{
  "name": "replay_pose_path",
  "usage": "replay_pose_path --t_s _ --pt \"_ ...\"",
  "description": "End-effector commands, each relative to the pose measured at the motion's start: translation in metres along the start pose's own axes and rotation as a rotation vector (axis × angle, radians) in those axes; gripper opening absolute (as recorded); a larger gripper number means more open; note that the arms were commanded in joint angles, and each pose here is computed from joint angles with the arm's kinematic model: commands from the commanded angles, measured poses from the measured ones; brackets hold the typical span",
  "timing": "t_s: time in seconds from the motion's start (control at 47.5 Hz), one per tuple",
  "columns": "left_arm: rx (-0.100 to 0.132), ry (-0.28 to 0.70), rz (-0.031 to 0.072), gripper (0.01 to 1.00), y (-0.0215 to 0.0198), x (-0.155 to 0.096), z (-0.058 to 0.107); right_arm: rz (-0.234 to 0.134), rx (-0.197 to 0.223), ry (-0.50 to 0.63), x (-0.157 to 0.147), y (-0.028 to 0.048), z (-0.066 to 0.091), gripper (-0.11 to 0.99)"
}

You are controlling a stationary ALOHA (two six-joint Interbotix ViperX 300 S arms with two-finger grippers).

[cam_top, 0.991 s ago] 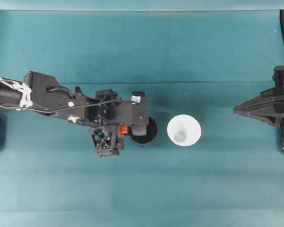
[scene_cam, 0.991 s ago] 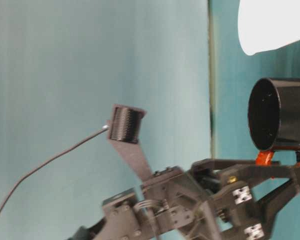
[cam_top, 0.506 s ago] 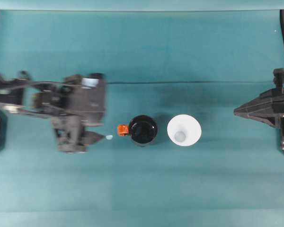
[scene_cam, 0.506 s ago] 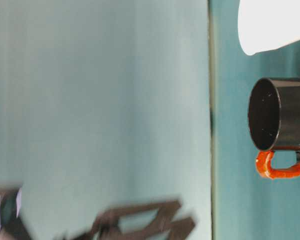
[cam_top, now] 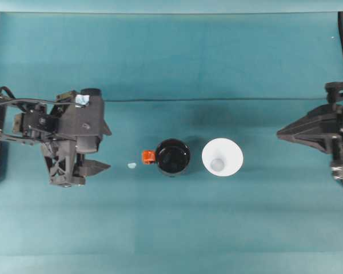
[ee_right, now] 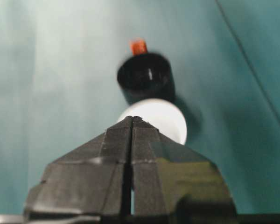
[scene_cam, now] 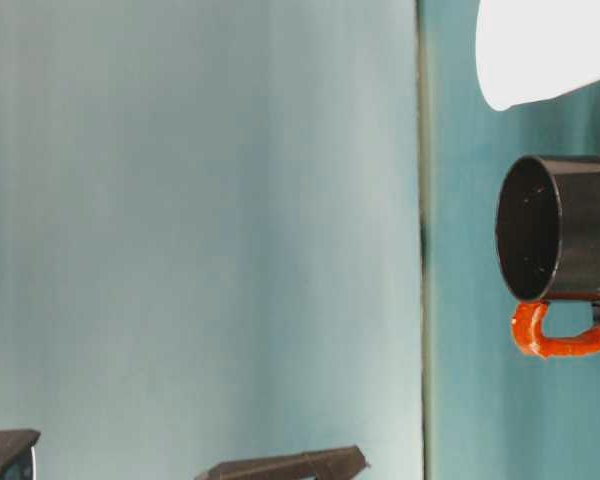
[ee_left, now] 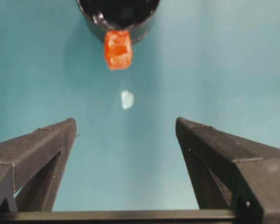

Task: Put the paper cup into the moved red handle cup holder.

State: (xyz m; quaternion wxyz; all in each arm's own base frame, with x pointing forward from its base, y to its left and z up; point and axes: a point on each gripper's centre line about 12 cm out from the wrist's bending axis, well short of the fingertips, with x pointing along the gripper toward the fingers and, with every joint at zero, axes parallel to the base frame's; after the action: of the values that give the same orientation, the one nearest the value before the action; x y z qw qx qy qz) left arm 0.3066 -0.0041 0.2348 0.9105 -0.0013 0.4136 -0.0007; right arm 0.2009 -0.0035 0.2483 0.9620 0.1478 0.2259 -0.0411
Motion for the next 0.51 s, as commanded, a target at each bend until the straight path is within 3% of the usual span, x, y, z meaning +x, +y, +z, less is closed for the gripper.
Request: replay_pose_path --t_s 0.0,0.105,0.211,0.358,0.485 --pt "0.003 -0.034 -0.002 0.955 -0.0009 -0.008 0.005 -0.042 0.031 0.127 0.026 -0.0015 -0.003 -0.09" --pt "0.000 -0.038 -0.002 0.955 -0.0008 -0.011 0.003 -0.049 0.040 0.140 0.035 -0.0002 0.003 -0.03" --pt "-0.006 -0.041 -0.002 0.955 -0.0007 -0.013 0.001 -0.061 0.052 0.154 0.040 -0.0005 0.009 0.11" --pt "-0.009 -0.044 -0.002 0.955 -0.0007 -0.016 -0.001 -0.085 0.094 0.175 0.049 -0.0038 0.013 0.49" --pt "-0.011 -0.044 -0.002 0.955 -0.0006 -0.017 -0.003 -0.139 0.175 0.229 0.062 -0.0121 0.014 0.85"
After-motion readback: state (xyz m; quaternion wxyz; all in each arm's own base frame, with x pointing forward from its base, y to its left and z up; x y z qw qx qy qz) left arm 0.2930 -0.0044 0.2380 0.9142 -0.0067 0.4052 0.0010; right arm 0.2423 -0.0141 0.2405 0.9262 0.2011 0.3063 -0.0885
